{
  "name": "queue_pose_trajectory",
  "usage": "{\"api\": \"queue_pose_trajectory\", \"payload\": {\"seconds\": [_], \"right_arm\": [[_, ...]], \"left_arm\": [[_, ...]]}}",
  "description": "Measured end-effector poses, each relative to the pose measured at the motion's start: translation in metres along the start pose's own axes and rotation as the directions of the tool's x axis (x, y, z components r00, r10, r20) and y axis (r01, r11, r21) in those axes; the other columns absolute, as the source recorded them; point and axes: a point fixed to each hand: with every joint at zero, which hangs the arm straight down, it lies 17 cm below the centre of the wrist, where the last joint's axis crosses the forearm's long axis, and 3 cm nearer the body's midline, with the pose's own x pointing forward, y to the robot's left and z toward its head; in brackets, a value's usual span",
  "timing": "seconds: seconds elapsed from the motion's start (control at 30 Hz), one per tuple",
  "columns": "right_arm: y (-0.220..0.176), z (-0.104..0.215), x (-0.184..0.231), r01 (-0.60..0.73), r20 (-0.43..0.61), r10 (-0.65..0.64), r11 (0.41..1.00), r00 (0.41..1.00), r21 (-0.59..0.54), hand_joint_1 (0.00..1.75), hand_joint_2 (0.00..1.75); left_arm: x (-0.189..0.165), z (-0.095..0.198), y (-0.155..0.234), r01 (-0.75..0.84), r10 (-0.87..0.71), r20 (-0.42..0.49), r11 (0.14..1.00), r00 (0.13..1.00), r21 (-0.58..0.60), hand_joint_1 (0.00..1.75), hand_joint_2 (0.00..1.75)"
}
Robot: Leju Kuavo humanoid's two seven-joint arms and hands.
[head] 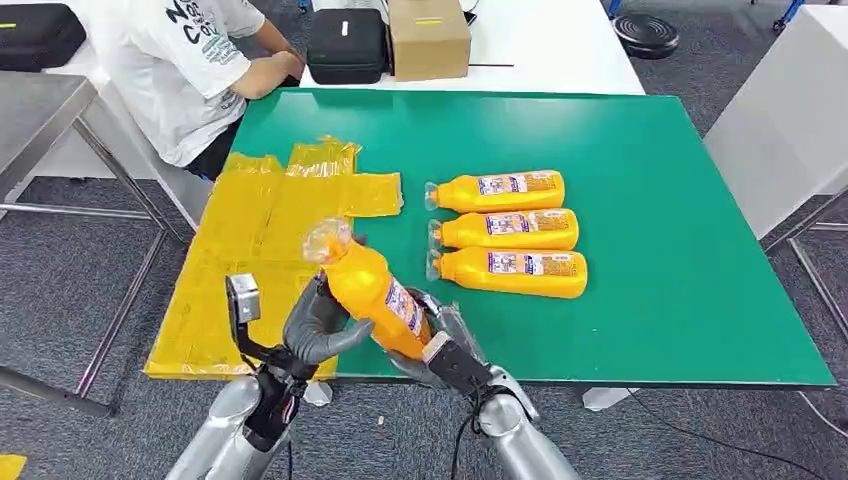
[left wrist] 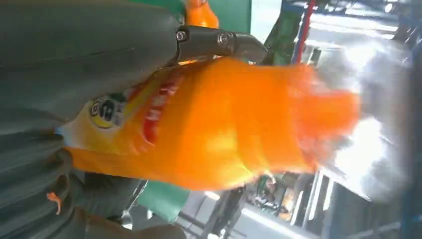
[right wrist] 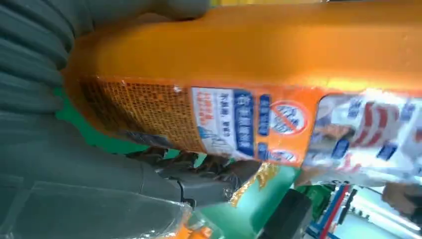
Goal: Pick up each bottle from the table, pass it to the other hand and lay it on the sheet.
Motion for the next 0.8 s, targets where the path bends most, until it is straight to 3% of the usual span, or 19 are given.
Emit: {"api": "queue_pose_trajectory", "payload": {"seconds": [0.4,0.8], "right_arm": [[0.011,-0.013,0.012,-0.049,0.02,0.049,0.998,0.999,0.03,1.75,1.75],[0.028,-0.013,-0.003,-0.12,-0.041,0.126,0.985,0.991,0.12,1.75,1.75]], "left_arm": [[-0.016,-0.007,0.005,0.026,-0.027,-0.062,1.0,0.998,-0.003,0.0,1.75],[-0.026,-0.005,0.019,0.017,-0.013,-0.093,0.999,0.996,0.042,0.0,1.75]]}}
